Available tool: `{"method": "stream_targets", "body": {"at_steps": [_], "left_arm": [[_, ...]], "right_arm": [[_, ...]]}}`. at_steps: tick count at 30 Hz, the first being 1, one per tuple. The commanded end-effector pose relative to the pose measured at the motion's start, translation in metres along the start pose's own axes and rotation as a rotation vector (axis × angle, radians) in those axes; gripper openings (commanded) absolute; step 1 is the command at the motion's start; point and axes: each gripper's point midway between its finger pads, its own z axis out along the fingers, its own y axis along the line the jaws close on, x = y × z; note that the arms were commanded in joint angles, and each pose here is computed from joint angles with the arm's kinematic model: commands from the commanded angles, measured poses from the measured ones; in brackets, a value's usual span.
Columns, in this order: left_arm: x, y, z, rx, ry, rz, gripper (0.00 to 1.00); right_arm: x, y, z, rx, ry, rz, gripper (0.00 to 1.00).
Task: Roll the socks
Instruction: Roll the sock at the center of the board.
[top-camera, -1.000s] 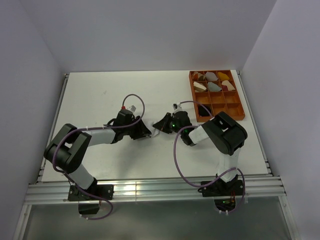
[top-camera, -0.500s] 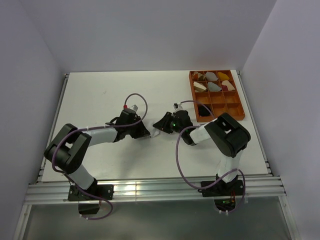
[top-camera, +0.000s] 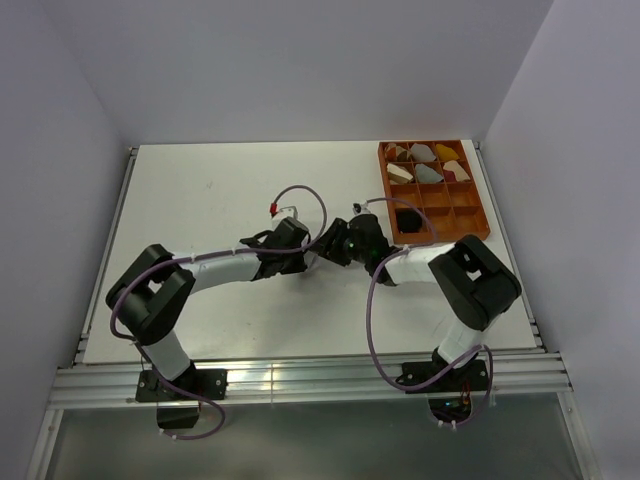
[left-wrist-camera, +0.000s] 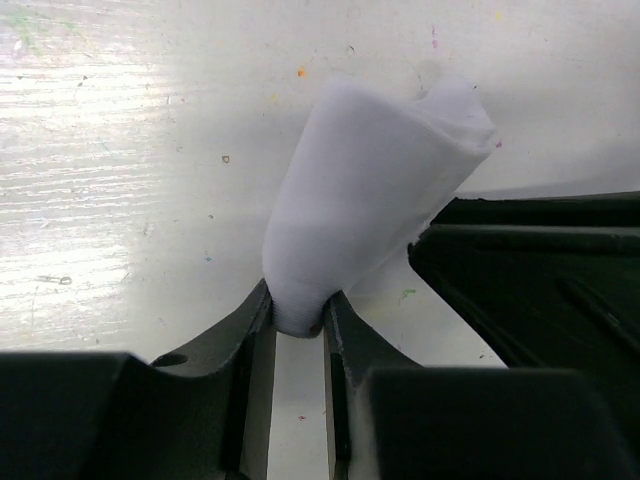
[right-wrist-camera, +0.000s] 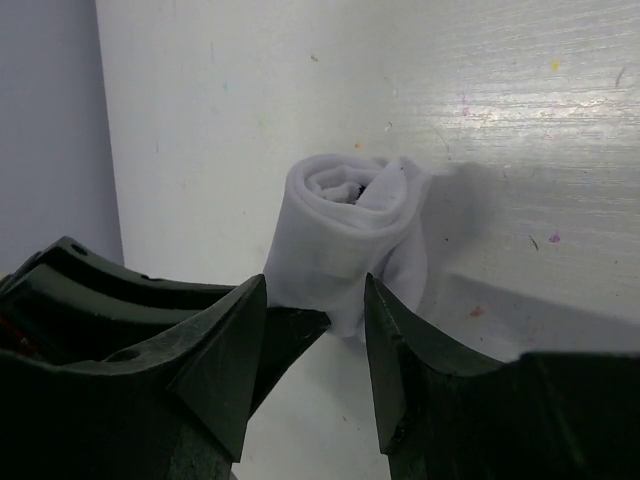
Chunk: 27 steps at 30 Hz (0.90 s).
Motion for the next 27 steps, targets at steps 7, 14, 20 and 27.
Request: {"method": "stream_targets", "body": {"at_steps": [7, 14, 20, 27], "left_arm": [[0.011, 0.022, 0.001, -0.196, -0.021, 0.142, 0.00], [0.014, 0.013, -0.001, -0.221, -0.044, 0.211, 0.00], [0.014, 0.007, -0.005, -0.208, -0.069, 0.222, 0.04], [0.010, -0.006, -0.020, -0.100, -0.091, 0.170, 0.51]], "right_arm": [[-0.013, 0.017, 0.011, 0.003, -0.023, 0.049, 0.52], [-0.004, -0.004, 0.024, 0.083, 0.013, 0.066, 0.41], [0.017, -0.028, 0.022, 0.102, 0.051, 0.094, 0.01], [0.028, -0.048, 0.016, 0.086, 0.057, 0.056, 0.00]]}}
